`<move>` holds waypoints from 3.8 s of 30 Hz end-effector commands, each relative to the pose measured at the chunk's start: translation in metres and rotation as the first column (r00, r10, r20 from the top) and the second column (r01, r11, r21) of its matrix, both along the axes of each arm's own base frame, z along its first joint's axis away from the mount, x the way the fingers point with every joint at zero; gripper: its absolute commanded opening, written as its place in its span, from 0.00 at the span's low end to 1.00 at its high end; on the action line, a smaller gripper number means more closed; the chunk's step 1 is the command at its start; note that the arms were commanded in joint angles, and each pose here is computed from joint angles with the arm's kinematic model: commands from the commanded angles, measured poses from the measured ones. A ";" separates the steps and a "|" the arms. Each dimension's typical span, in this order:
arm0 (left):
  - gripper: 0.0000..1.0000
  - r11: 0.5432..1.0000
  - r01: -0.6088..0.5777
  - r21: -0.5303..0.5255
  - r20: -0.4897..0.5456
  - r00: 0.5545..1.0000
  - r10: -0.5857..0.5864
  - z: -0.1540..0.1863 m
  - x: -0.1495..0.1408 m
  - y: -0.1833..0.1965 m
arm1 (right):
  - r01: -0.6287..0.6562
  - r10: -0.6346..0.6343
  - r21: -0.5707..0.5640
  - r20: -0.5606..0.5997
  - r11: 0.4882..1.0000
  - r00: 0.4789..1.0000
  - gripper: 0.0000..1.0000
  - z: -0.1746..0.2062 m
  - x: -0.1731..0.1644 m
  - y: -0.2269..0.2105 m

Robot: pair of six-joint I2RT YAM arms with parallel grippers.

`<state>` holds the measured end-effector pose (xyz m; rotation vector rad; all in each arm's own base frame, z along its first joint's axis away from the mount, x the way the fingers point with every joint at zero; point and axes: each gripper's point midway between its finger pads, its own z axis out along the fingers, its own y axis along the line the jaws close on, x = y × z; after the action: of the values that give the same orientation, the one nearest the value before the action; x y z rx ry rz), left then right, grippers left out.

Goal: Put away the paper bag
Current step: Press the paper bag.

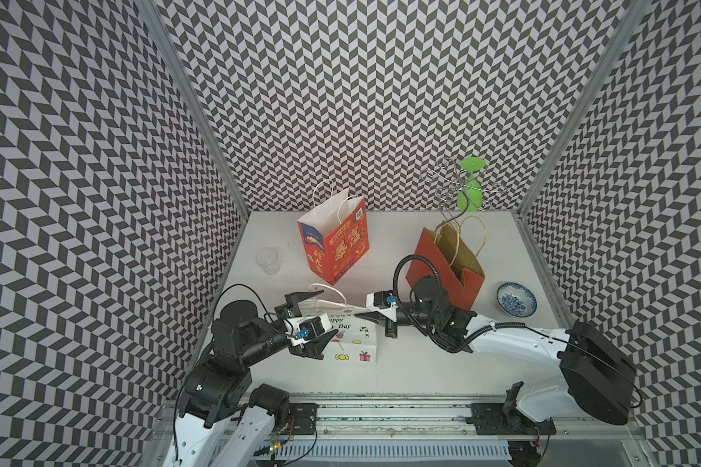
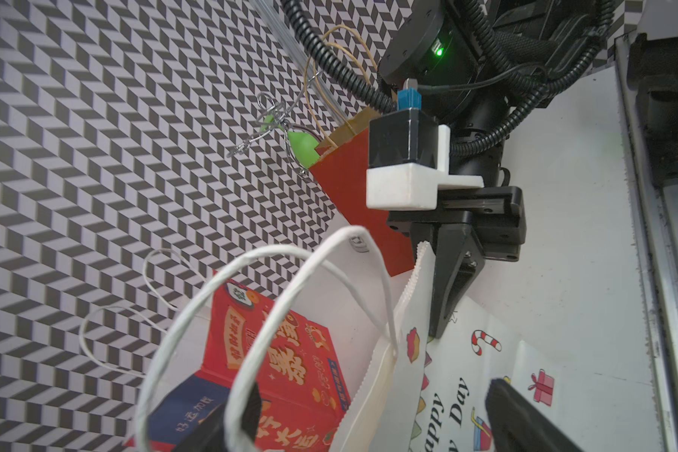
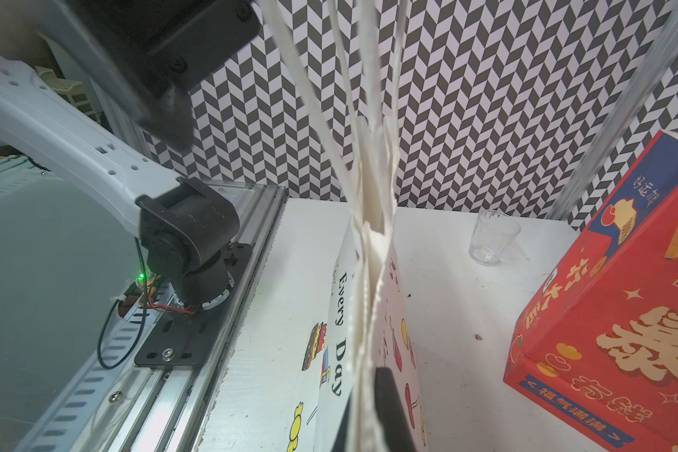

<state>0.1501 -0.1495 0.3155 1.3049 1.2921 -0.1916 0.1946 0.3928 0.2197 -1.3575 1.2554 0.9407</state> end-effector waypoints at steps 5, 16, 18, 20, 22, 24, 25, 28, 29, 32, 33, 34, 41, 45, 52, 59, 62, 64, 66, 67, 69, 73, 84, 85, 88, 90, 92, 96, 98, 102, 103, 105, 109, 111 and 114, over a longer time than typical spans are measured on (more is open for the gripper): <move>1.00 0.994 -0.020 -0.104 0.033 0.999 0.024 0.036 -0.027 0.009 | 0.002 -0.004 0.052 0.032 0.999 0.999 0.00 0.014 0.002 -0.008; 1.00 0.966 -0.182 -0.185 0.043 0.980 0.193 0.076 -0.052 0.042 | -0.029 0.028 0.069 0.019 0.997 0.999 0.00 0.018 0.000 -0.021; 1.00 0.963 -0.216 -0.163 0.020 0.975 0.222 0.065 -0.048 0.046 | -0.042 0.040 0.081 0.027 0.996 0.999 0.00 0.025 -0.002 -0.027; 1.00 0.963 -0.226 -0.146 -0.004 0.974 0.228 0.053 -0.042 0.045 | -0.045 0.041 0.082 0.047 0.996 0.998 0.00 0.032 -0.004 -0.033; 1.00 0.965 -0.227 -0.129 -0.029 0.974 0.226 0.038 -0.033 0.041 | -0.038 0.033 0.070 0.072 0.997 0.997 0.00 0.037 -0.004 -0.041; 1.00 0.961 -0.262 -0.092 -0.068 0.964 0.257 0.022 -0.016 0.041 | -0.020 0.015 0.067 0.081 0.998 0.997 0.00 0.042 -0.005 -0.051; 1.00 0.957 -0.284 -0.065 -0.096 0.956 0.277 0.015 -0.007 0.042 | -0.009 0.004 0.070 0.081 0.998 0.997 0.00 0.044 -0.005 -0.056; 1.00 0.970 -0.242 -0.015 -0.160 0.958 0.236 0.000 0.003 0.031 | -0.007 0.000 0.072 0.094 0.997 0.996 0.00 0.048 -0.010 -0.066; 1.00 0.973 -0.229 -0.015 -0.165 0.961 0.223 -0.001 0.006 0.028 | -0.016 0.008 0.070 0.104 0.997 0.994 0.00 0.049 -0.013 -0.068; 1.00 0.979 -0.199 -0.040 -0.137 0.972 0.192 0.001 0.012 0.021 | -0.051 0.042 0.058 0.146 0.997 0.988 0.00 0.050 -0.023 -0.073; 1.00 0.980 -0.196 -0.041 -0.155 0.970 0.188 -0.002 0.019 0.017 | -0.055 0.047 0.050 0.153 0.997 0.987 0.00 0.050 -0.025 -0.074; 1.00 0.982 -0.180 -0.050 -0.160 0.972 0.170 -0.002 0.020 0.013 | -0.058 0.050 0.042 0.158 0.997 0.986 0.00 0.050 -0.026 -0.075; 0.84 0.991 0.067 -0.116 -0.275 0.957 -0.097 -0.023 0.006 -0.023 | -0.071 0.067 0.015 0.184 0.997 0.981 0.00 0.050 -0.032 -0.080; 0.62 0.975 0.153 -0.162 -0.296 0.935 -0.196 -0.030 0.000 -0.031 | -0.061 0.057 0.017 0.191 0.998 0.980 0.00 0.052 -0.029 -0.081; 0.40 0.966 0.179 -0.185 -0.294 0.928 -0.229 -0.034 0.001 -0.024 | -0.069 0.064 0.021 0.179 0.997 0.982 0.00 0.051 -0.026 -0.082; 0.00 0.971 0.176 -0.161 -0.290 0.932 -0.216 -0.036 0.007 -0.024 | -0.089 0.086 0.011 0.157 0.996 0.984 0.00 0.048 -0.025 -0.079; 0.00 0.974 0.174 -0.147 -0.294 0.932 -0.212 -0.037 0.008 -0.023 | -0.077 0.076 0.000 0.152 0.997 0.985 0.03 0.043 -0.021 -0.079; 0.00 0.973 0.180 -0.147 -0.294 0.931 -0.217 -0.035 0.008 -0.023 | -0.060 0.061 -0.006 0.151 0.998 0.987 0.27 0.040 -0.018 -0.079; 0.00 0.970 0.192 -0.152 -0.291 0.929 -0.229 -0.032 0.007 -0.024 | -0.060 0.061 -0.013 0.145 0.998 0.987 0.36 0.036 -0.018 -0.079; 0.00 0.969 0.193 -0.154 -0.290 0.929 -0.231 -0.031 0.007 -0.025 | -0.059 0.061 -0.016 0.143 0.998 0.988 0.37 0.035 -0.017 -0.079; 0.00 0.968 0.194 -0.158 -0.288 0.929 -0.233 -0.028 0.008 -0.024 | -0.067 0.069 -0.019 0.135 0.998 0.988 0.36 0.032 -0.019 -0.079; 0.00 0.969 0.181 -0.166 -0.295 0.929 -0.224 -0.024 0.013 -0.024 | -0.112 0.107 0.026 0.131 0.993 0.986 0.14 0.042 -0.032 -0.082; 0.63 0.947 0.098 -0.306 -0.216 0.962 -0.170 0.011 0.015 -0.018 | -0.073 0.051 0.147 0.146 0.986 0.988 0.00 0.090 -0.036 -0.104; 0.65 0.936 0.111 -0.334 -0.209 0.960 -0.189 0.013 0.012 -0.019 | -0.074 0.051 0.161 0.144 0.984 0.988 0.00 0.095 -0.036 -0.107; 0.64 0.902 0.152 -0.405 -0.220 0.941 -0.258 0.013 0.004 -0.023 | -0.105 0.080 0.187 0.136 0.977 0.987 0.00 0.107 -0.040 -0.111; 0.62 0.874 0.211 -0.437 -0.232 0.913 -0.337 0.010 -0.004 -0.028 | -0.133 0.109 0.184 0.133 0.974 0.985 0.00 0.110 -0.044 -0.110; 0.60 0.848 0.270 -0.456 -0.236 0.882 -0.408 0.009 -0.011 -0.031 | -0.146 0.124 0.178 0.128 0.973 0.984 0.00 0.111 -0.044 -0.109; 0.50 0.833 0.307 -0.460 -0.243 0.859 -0.451 0.005 -0.014 -0.033 | -0.179 0.159 0.172 0.126 0.969 0.979 0.00 0.113 -0.047 -0.107; 0.40 0.834 0.309 -0.457 -0.256 0.852 -0.456 0.001 -0.014 -0.033 | -0.191 0.172 0.173 0.120 0.966 0.978 0.00 0.115 -0.048 -0.107; 0.21 0.826 0.328 -0.458 -0.265 0.837 -0.479 -0.003 -0.017 -0.032 | -0.189 0.171 0.173 0.115 0.967 0.978 0.00 0.120 -0.047 -0.106; 0.15 0.825 0.332 -0.457 -0.262 0.836 -0.482 -0.003 -0.018 -0.032 | -0.190 0.171 0.175 0.117 0.966 0.978 0.00 0.122 -0.047 -0.106; 0.10 0.828 0.331 -0.453 -0.259 0.840 -0.477 -0.004 -0.019 -0.031 | -0.189 0.170 0.179 0.115 0.965 0.979 0.00 0.125 -0.047 -0.106; 0.48 0.845 0.300 -0.443 -0.272 0.853 -0.446 -0.011 -0.014 -0.030 | -0.200 0.179 0.194 0.122 0.960 0.976 0.00 0.135 -0.049 -0.107; 0.56 0.849 0.295 -0.438 -0.281 0.852 -0.441 -0.017 -0.014 -0.030 | -0.201 0.179 0.202 0.125 0.959 0.976 0.00 0.141 -0.050 -0.108; 0.51 0.854 0.286 -0.435 -0.298 0.850 -0.436 -0.026 -0.013 -0.029 | -0.197 0.174 0.207 0.122 0.958 0.977 0.00 0.145 -0.049 -0.108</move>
<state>0.1375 -0.1798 0.3028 1.1977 1.2064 -0.9683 0.1494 0.2871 0.3411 -1.3546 1.0109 1.1057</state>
